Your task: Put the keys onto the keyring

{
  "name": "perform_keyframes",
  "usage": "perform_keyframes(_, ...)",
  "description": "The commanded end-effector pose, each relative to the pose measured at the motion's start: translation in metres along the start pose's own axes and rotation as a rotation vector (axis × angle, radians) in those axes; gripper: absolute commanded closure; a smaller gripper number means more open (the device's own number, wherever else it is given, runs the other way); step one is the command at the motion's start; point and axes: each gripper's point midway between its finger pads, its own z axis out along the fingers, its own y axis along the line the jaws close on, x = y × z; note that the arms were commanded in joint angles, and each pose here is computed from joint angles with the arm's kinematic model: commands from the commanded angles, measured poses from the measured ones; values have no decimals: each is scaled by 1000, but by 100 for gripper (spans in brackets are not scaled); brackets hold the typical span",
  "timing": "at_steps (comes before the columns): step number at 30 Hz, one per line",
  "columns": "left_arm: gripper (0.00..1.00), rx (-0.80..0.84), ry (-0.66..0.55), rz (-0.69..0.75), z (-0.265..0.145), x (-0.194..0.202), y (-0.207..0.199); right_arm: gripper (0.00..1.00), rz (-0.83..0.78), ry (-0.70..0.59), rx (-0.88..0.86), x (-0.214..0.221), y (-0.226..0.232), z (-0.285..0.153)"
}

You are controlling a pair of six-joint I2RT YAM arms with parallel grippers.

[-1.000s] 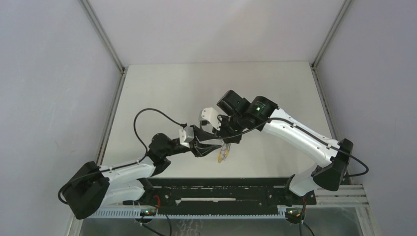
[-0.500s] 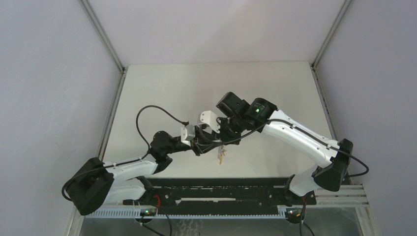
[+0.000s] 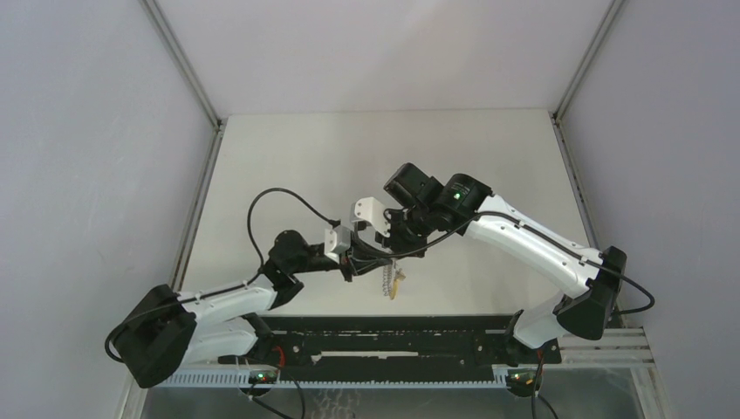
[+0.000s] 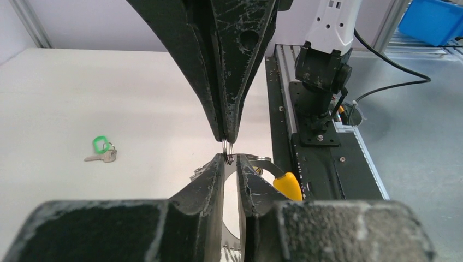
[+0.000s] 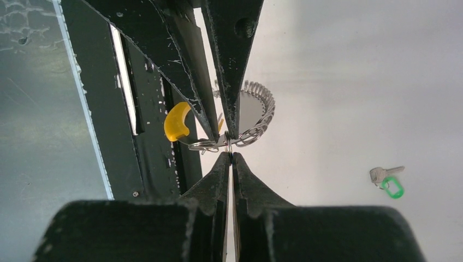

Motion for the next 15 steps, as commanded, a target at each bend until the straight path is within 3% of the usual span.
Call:
perform_keyframes(1, 84, 39, -59, 86, 8, -35, -1, 100, -47, -79, 20, -17, -1, -11)
perform_keyframes(10, 84, 52, -62, 62, 12, -37, 1, 100, -69, -74, 2, -20, 4, -5)
perform_keyframes(15, 99, 81, -50, 49, 14, -33, -3, 100, -73, -81, 19, -22, 0, -7)
